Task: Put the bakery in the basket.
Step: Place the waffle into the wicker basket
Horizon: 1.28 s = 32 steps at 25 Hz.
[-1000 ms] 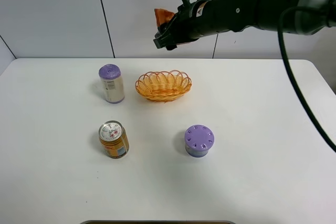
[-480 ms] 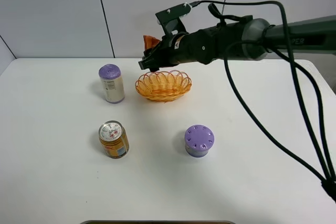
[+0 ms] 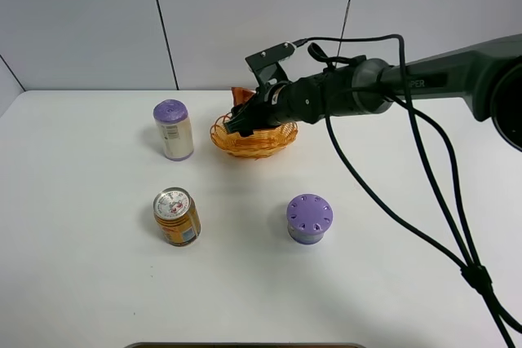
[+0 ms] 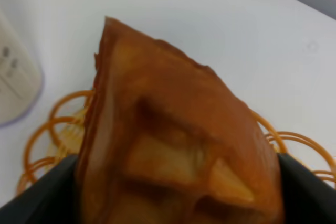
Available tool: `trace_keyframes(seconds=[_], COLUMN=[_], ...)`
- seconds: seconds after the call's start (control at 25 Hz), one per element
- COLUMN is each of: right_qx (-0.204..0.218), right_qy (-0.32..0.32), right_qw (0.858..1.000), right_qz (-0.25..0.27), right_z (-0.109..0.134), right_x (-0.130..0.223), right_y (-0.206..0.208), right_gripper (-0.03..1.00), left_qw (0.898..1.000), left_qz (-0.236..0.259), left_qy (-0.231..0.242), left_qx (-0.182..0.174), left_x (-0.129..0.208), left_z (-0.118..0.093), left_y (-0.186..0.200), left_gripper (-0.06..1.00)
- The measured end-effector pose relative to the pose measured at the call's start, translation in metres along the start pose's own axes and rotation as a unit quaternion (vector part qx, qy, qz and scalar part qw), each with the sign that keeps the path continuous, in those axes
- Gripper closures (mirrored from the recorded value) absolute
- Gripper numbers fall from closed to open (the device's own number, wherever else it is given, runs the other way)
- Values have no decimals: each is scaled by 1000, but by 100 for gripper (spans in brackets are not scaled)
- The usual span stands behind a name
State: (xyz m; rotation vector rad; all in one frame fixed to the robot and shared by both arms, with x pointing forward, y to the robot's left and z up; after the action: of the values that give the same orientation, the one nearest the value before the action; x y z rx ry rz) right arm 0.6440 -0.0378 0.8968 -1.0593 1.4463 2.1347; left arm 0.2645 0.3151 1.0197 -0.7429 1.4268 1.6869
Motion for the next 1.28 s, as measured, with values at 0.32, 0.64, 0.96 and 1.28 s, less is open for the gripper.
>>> trace_keyframes(seconds=[0.32, 0.64, 0.96, 1.28], right_qx=[9, 8, 8, 8], right_qy=[-6, -5, -5, 1], right_qw=[1000, 1000, 1000, 1000], right_qz=[-4, -18, -20, -20], right_z=[-13, -13, -13, -13], right_x=[11, 11, 11, 11], right_y=[-16, -21, -21, -21], right_gripper=[30, 30, 30, 17], left_qw=[1000, 1000, 1000, 1000], left_qz=[0, 0, 0, 0], left_qy=[-1, -2, -2, -2], left_qx=[-3, -3, -3, -3], left_x=[0, 0, 0, 0], left_z=[1, 1, 1, 1], left_y=[0, 0, 0, 0], left_gripper=[-4, -4, -4, -4])
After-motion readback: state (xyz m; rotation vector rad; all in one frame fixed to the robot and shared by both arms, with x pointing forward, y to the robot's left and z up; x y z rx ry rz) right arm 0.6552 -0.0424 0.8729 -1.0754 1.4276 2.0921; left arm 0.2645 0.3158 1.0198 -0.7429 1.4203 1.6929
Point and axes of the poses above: a point on each arm's last joint axis where the gripper is mounted, y pointing back along that axis away from the gripper, z along the wrist's bending axis when the last joint is at zero, x = y × z, the point moved 3 cm from there along -y, pointing out along that axis toward the gripper, and after that the axes turned 13 degrees about -y, right-handed, at the moved point
